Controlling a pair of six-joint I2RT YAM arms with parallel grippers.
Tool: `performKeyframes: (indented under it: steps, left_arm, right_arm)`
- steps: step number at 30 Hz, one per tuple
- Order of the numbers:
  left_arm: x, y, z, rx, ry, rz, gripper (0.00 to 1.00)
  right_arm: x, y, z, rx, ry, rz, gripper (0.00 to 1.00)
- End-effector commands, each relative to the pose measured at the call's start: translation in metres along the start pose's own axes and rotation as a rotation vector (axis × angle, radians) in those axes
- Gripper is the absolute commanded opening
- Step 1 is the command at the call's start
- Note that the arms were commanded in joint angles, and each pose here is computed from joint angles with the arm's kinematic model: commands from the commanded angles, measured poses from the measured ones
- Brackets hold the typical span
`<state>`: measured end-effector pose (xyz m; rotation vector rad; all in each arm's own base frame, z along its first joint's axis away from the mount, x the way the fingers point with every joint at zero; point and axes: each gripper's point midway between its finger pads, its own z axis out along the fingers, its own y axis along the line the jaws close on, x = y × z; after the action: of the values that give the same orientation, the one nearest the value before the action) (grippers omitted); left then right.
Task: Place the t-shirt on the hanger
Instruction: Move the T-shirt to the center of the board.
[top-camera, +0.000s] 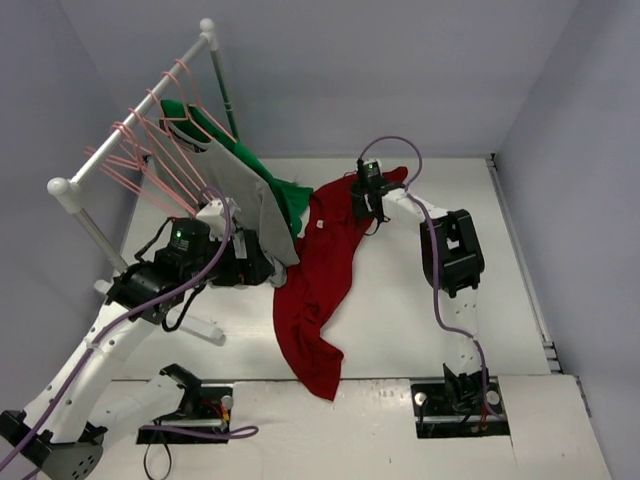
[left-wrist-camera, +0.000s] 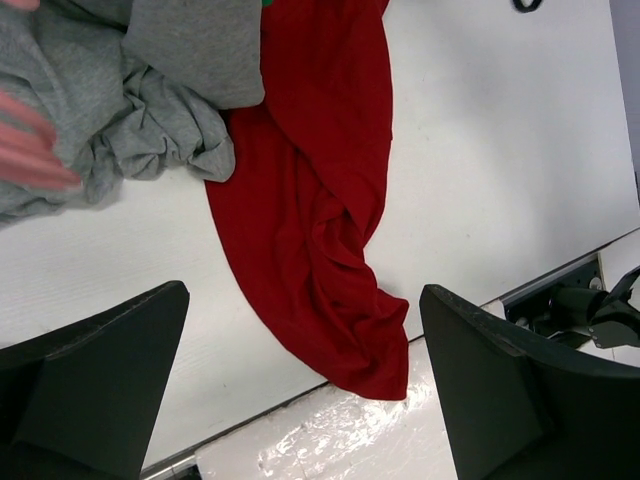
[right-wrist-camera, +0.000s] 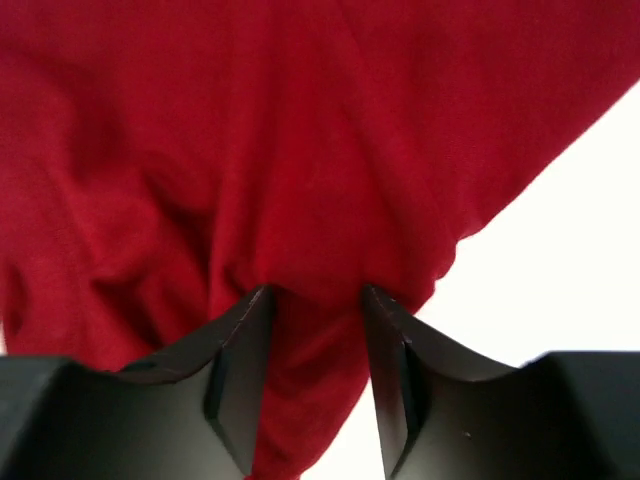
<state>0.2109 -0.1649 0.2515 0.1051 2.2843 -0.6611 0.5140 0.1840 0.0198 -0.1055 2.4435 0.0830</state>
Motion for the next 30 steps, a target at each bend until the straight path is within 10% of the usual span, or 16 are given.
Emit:
performKeyframes:
  steps: [1, 16, 30]
  left_arm:
    - [-0.009, -0.012, 0.001, 0.033, -0.043, -0.028, 0.97]
    - [0.018, -0.068, 0.063, 0.096, 0.100, 0.126, 0.97]
    - [0.001, -0.077, 0.152, 0.116, 0.177, 0.317, 0.84]
  right_arm:
    - [0.015, -0.025, -0.004, 0.101, 0.008, 0.073, 0.34]
    - [0.201, -0.025, -0.183, 0.175, 0.043, 0.344, 0.32]
    - [0.072, -0.051, -0.260, -0.001, -0.222, 0.159, 0.50]
